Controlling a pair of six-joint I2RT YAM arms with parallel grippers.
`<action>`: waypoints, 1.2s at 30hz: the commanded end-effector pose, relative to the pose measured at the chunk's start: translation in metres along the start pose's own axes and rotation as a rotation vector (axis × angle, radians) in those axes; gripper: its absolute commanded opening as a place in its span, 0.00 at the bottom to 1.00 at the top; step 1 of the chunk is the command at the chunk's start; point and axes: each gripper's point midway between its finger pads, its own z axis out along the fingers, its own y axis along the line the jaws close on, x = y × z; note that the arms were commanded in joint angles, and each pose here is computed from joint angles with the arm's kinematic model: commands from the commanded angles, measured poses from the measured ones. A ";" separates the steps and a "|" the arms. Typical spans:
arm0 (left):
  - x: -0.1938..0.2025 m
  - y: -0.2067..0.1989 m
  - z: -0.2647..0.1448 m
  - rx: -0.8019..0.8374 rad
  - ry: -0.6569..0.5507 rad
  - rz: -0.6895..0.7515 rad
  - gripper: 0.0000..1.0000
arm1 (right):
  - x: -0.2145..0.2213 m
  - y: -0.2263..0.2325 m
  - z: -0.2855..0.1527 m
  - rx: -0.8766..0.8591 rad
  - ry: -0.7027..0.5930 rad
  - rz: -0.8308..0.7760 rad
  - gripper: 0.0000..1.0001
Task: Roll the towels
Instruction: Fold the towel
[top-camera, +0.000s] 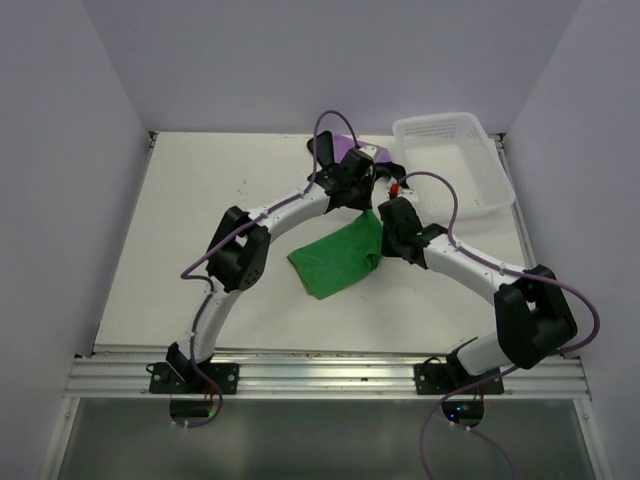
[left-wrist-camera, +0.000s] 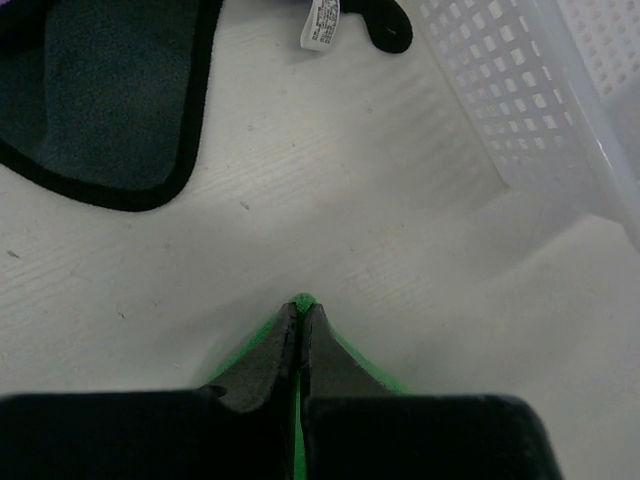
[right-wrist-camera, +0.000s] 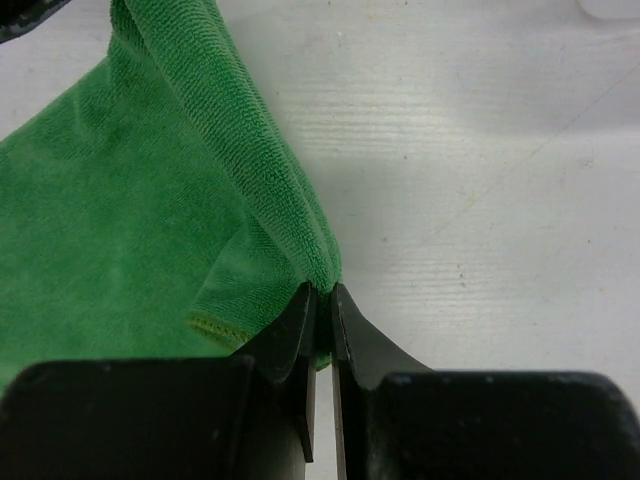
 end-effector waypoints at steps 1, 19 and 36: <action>-0.066 0.029 0.001 -0.080 -0.208 0.000 0.00 | 0.033 -0.038 0.005 0.139 0.139 -0.156 0.00; -0.055 0.043 0.019 -0.047 -0.196 0.015 0.00 | 0.012 -0.071 0.020 0.292 0.066 -0.307 0.06; -0.025 0.076 0.034 -0.057 -0.141 -0.018 0.00 | 0.021 -0.055 0.021 0.190 0.097 -0.362 0.21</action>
